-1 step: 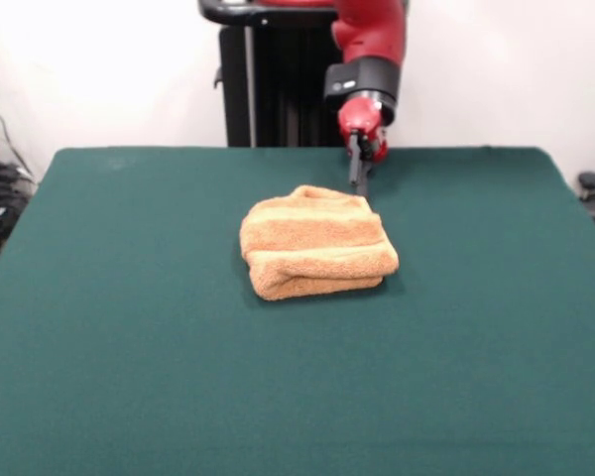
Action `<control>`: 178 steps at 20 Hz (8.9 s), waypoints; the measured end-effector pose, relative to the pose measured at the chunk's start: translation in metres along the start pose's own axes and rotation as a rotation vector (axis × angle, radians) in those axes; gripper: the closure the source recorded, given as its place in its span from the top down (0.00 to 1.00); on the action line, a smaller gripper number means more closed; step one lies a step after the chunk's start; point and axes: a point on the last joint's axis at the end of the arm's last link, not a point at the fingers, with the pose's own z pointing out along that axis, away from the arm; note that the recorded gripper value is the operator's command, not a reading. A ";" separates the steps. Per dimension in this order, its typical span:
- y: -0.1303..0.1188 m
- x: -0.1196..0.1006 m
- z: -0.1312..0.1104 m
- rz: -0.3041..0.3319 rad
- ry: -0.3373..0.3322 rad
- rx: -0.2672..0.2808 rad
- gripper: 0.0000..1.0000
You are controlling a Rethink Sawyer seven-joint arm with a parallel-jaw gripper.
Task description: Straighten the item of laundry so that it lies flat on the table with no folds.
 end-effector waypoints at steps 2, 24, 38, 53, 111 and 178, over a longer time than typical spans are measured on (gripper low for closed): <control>0.000 0.001 0.000 0.000 -0.005 0.001 1.00; -0.002 0.006 0.016 0.001 -0.089 0.066 1.00; -0.004 0.009 0.020 -0.023 -0.100 0.069 1.00; -0.004 0.009 0.021 -0.027 -0.102 0.070 1.00; -0.010 0.011 0.034 -0.060 -0.122 0.098 1.00; -0.018 -0.009 0.035 -0.026 -0.051 0.101 1.00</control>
